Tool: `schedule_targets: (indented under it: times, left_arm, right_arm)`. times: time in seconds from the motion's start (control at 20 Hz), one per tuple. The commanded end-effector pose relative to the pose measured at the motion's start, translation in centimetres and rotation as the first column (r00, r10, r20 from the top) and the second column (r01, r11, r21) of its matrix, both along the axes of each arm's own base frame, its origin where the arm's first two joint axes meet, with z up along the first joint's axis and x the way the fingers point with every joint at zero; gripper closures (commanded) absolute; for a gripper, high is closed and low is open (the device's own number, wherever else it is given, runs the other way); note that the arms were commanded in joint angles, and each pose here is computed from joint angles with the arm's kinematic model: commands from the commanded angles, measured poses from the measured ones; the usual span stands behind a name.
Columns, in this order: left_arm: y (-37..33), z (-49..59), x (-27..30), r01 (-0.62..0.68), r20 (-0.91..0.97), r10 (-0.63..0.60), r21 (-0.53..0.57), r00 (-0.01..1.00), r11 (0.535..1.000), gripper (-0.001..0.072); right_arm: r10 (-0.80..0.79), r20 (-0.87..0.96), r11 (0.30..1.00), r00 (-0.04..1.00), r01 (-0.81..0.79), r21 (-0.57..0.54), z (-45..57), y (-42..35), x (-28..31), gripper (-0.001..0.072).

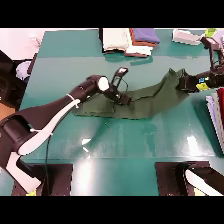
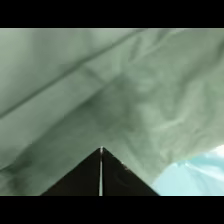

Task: Fold the shirts.

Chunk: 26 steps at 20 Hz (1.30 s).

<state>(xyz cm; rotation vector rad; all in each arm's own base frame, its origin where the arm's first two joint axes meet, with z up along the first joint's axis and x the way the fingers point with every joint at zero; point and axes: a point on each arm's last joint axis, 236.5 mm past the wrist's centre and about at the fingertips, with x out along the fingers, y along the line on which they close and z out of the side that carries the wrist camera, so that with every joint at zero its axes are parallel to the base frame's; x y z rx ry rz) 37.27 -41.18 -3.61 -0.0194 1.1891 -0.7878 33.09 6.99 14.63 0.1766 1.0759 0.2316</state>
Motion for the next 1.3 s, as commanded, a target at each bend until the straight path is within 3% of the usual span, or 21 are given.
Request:
schedule_targets:
  times: [0.0, 0.4, 0.6, 0.9, 1.0, 1.25]
  left_arm:
    - [-1.2, -2.0, -1.1, 0.037, -0.043, -0.036, 0.025, 0.998, 0.999, 0.0681]
    - [-0.9, -1.9, -0.5, 0.028, -0.033, -0.027, 0.025, 0.999, 0.999, 0.0681]
    - [2.5, 2.3, 3.0, -0.064, 0.013, 0.064, -0.004, 0.998, 0.998, 0.0681]
    - [19.2, 15.1, 9.4, -0.283, 0.312, 0.244, 0.086, 0.918, 0.955, 0.068]
    - [25.1, 19.3, 9.7, -0.368, 0.404, 0.298, 0.108, 0.865, 0.924, 0.0679]
    - [33.9, 26.2, 7.5, -0.523, 0.505, 0.419, 0.076, 0.755, 0.849, 0.0679]
  right_arm:
    - [0.039, 0.074, 0.998, 0.997, -0.042, 0.041, 3.6, 2.4, 0.0, 0.0693]
    - [0.172, 0.118, 0.981, 0.978, -0.181, 0.072, 6.9, 9.1, 1.9, 0.0693]
    - [0.187, 0.146, 0.974, 0.971, -0.203, 0.101, 7.5, 11.7, 2.7, 0.0693]
    - [0.252, 0.2, 0.939, 0.947, -0.29, 0.187, 6.7, 19.5, 3.9, 0.0692]
    - [0.299, 0.21, 0.898, 0.931, -0.349, 0.267, 5.5, 24.6, 4.0, 0.0692]
    - [0.443, 0.228, 0.801, 0.867, -0.497, 0.334, -2.0, 36.2, 4.2, 0.069]
